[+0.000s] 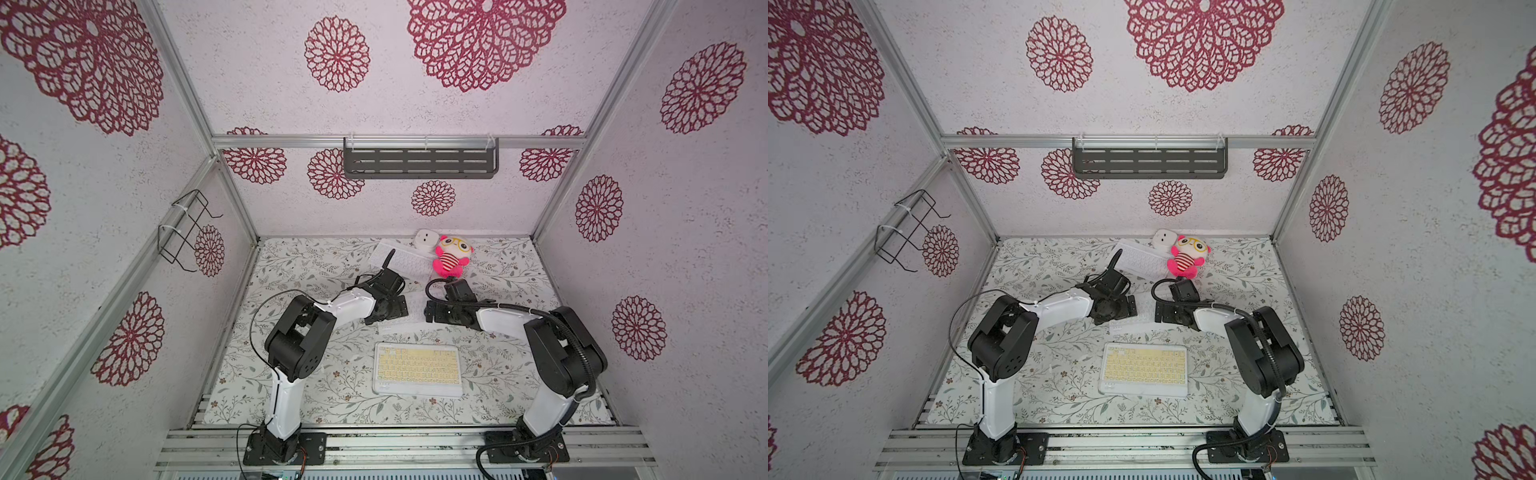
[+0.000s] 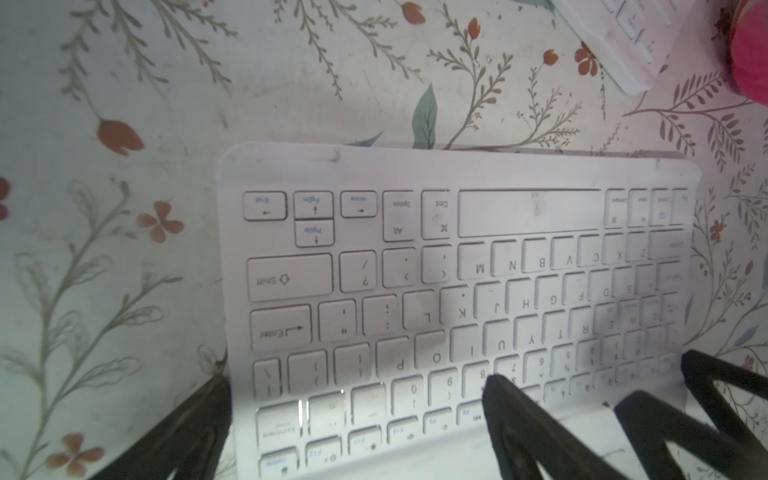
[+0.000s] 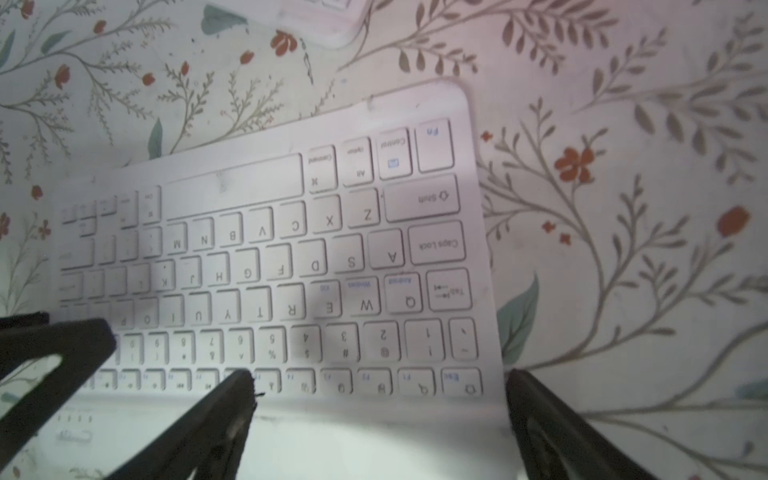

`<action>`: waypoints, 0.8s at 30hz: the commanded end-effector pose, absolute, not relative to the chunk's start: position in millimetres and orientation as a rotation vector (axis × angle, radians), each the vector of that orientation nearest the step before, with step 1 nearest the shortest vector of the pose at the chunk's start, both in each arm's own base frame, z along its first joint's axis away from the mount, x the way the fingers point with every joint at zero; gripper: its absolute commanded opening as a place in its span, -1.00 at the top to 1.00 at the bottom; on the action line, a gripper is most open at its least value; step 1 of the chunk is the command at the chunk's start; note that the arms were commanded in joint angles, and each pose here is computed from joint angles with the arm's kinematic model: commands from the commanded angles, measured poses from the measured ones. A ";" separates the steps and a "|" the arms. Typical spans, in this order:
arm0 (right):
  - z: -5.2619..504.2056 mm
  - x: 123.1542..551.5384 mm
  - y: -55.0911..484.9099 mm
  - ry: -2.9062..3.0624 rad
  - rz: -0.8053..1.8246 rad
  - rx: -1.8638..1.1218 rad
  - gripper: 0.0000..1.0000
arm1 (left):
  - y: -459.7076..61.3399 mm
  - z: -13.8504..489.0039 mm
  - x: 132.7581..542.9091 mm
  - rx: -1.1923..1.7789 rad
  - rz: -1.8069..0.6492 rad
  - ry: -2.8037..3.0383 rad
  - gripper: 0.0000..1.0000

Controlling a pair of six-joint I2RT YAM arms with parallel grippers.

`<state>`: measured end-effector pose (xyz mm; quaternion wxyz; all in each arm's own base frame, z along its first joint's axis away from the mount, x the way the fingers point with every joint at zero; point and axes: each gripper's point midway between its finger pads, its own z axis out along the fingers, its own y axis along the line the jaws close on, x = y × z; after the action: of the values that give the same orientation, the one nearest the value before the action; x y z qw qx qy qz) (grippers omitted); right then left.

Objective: Stack the numeric keypads
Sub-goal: Move the numeric keypad to the center of the board.

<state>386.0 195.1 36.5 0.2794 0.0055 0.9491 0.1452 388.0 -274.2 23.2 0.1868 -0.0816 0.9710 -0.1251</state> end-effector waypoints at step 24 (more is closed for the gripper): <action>6.5 339.5 257.0 2.701 0.731 -0.219 -0.92 | -279.7 -32.2 353.9 -0.103 -0.353 2.953 -0.95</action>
<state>415.4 211.3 37.1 0.3022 -0.0286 0.9354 0.1816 391.4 -272.2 20.1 0.1777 -0.0630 0.9758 -0.1108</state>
